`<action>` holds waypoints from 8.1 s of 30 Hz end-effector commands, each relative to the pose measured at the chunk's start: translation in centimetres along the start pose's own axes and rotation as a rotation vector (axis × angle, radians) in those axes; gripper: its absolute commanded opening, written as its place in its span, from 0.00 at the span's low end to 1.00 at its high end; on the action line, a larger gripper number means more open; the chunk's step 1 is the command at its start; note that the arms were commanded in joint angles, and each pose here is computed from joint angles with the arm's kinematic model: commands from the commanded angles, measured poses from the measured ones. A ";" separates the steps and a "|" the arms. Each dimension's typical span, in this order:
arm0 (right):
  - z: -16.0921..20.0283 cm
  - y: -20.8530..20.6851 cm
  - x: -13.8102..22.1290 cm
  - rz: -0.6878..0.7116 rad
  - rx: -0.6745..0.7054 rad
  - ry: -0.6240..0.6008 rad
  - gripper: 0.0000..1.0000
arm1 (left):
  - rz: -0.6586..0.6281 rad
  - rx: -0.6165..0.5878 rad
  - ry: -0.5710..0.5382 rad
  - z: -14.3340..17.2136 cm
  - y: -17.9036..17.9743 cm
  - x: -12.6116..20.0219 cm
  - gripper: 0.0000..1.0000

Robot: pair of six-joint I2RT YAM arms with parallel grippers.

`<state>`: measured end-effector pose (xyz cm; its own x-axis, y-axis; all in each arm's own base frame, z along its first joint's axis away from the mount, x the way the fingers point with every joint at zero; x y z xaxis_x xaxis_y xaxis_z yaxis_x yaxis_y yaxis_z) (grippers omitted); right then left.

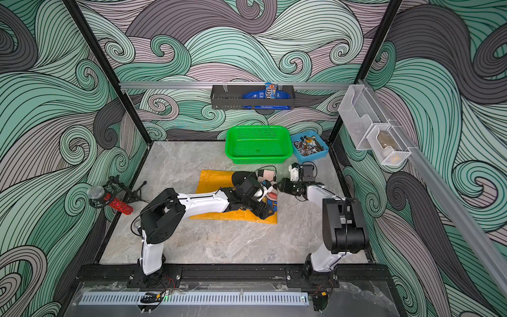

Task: Roll up the pillowcase
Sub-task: Roll the pillowcase at the center of the board.

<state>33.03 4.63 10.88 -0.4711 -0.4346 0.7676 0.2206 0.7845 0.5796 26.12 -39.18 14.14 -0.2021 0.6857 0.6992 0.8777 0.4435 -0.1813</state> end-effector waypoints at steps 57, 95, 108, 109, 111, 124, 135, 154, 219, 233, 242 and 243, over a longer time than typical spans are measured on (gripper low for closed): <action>0.1 0.2 3.0 0.359 0.002 0.055 0.15 | -0.137 0.186 -0.056 4.1 9.4 10.7 0.86; -0.3 13.0 -1.3 0.146 0.157 0.098 0.33 | -0.045 0.237 -0.087 4.6 8.4 10.4 0.86; -2.9 7.5 -1.1 -0.051 0.035 0.057 0.29 | 0.098 0.104 -0.205 -1.0 1.5 5.8 0.85; -2.9 7.4 -1.5 -0.077 0.026 0.055 0.29 | 0.104 0.099 -0.198 -1.0 1.3 5.1 0.84; -3.1 7.3 -2.3 -0.135 0.012 0.053 0.28 | 0.114 0.091 -0.188 -1.1 1.2 3.8 0.84; -2.6 5.2 -6.5 -0.200 -0.063 0.100 0.27 | 0.074 0.042 0.039 4.4 2.5 -1.2 0.83; -0.8 3.3 -8.1 -0.254 -0.082 0.110 0.27 | 0.090 0.082 0.127 7.8 2.3 -2.0 0.82; -2.9 8.0 -9.2 -0.475 -0.124 0.074 0.26 | 0.116 0.075 0.089 6.5 1.6 -0.1 0.82; 3.5 3.7 -3.7 -0.278 -0.073 0.239 0.12 | -0.099 0.216 -0.029 4.9 9.1 7.7 0.83; 2.4 0.9 0.5 0.107 -0.034 0.097 0.02 | -0.107 0.225 -0.021 5.4 9.4 7.9 0.83; 1.4 3.1 1.1 0.119 -0.014 0.107 0.22 | -0.103 0.229 -0.015 5.5 9.5 7.8 0.83; 1.3 3.7 1.1 0.107 -0.008 0.106 0.27 | -0.103 0.228 -0.012 5.6 9.4 7.8 0.83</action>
<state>32.06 6.93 12.65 -0.3590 -0.3934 0.8464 0.2907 0.8146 0.5020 30.72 -26.87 13.50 -0.2944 0.6366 0.7128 0.7280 0.6326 -0.2642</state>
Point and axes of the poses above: each gripper's point midway between its finger pads, its own x axis back along the fingers, its own y axis along the line the jaws close on, z = x × y, the point moved 8 cm from there along x, back along the fingers, and after that the axes turned 14 degrees about -x, right-handed, at the moved point
